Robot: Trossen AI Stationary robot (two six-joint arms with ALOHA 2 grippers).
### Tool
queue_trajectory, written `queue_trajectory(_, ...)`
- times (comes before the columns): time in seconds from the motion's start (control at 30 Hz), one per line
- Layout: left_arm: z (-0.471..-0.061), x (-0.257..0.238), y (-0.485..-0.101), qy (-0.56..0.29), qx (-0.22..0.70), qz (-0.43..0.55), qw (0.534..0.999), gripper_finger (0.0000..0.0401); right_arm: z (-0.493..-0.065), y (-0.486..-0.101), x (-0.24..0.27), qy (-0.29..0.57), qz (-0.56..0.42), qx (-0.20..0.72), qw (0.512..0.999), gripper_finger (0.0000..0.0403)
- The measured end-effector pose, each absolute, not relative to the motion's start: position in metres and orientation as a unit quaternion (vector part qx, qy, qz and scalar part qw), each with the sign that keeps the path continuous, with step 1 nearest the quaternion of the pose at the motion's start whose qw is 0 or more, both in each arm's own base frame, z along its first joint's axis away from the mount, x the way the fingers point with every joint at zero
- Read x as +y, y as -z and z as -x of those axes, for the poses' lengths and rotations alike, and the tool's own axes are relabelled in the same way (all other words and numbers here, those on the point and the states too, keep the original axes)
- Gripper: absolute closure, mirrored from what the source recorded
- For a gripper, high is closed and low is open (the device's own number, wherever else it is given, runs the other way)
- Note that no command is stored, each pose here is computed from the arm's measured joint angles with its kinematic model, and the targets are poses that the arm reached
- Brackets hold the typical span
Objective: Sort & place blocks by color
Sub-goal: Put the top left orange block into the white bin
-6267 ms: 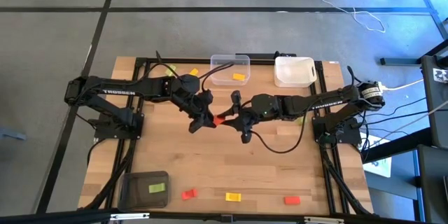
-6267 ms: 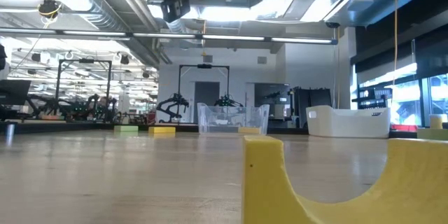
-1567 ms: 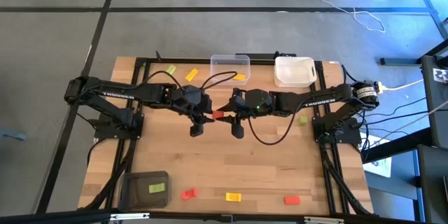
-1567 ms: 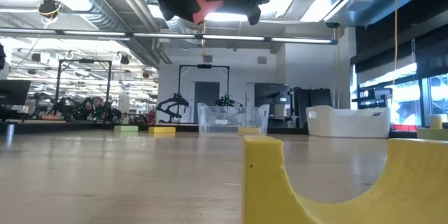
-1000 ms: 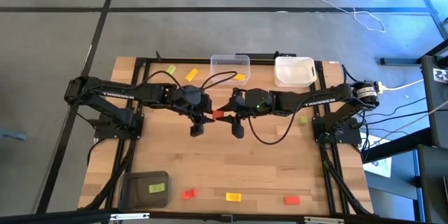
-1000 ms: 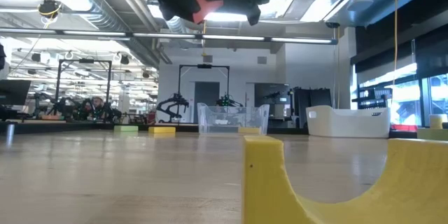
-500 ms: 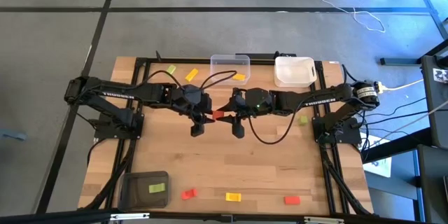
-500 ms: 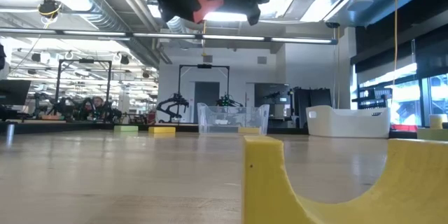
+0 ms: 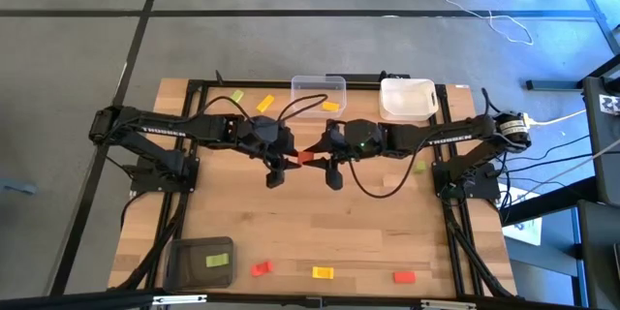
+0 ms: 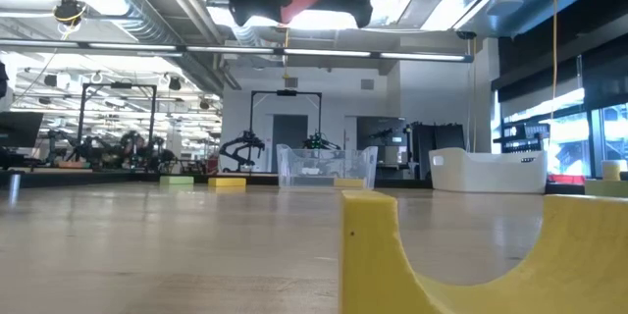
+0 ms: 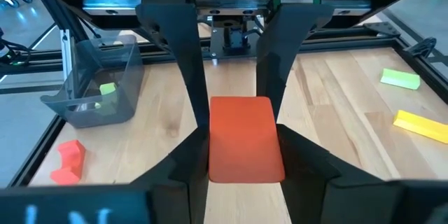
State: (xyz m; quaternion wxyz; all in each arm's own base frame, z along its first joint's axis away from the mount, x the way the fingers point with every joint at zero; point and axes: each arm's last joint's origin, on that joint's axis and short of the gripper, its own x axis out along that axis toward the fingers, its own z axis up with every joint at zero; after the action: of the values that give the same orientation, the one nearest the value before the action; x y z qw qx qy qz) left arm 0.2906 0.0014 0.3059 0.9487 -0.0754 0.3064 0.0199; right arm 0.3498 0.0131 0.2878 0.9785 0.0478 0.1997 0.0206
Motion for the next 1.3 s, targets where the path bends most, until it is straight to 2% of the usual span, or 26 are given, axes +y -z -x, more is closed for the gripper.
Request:
queue_trajectory(0.57,-0.290,0.004,-0.305,-0.061,0.312,0.021,0.948,0.0267,-0.346,-0.290,0.012,-0.014,-0.045,0.205,0.978,0.0271)
queue_trajectory(0.97,-0.287,0.005,-0.301,-0.072,0.332,0.028,0.940,0.0267,-0.346,-0.290,0.012,-0.002,-0.044,0.205,0.978,0.0271)
queue_trajectory(1.17,-0.278,0.007,-0.291,-0.106,0.391,0.025,0.914,0.0268,-0.345,-0.296,0.015,-0.017,-0.046,0.228,0.972,0.0271)
queue_trajectory(1.3,-0.275,0.007,-0.288,-0.122,0.407,0.028,0.905,0.0268,-0.344,-0.306,0.012,0.003,-0.041,0.249,0.968,0.0271)
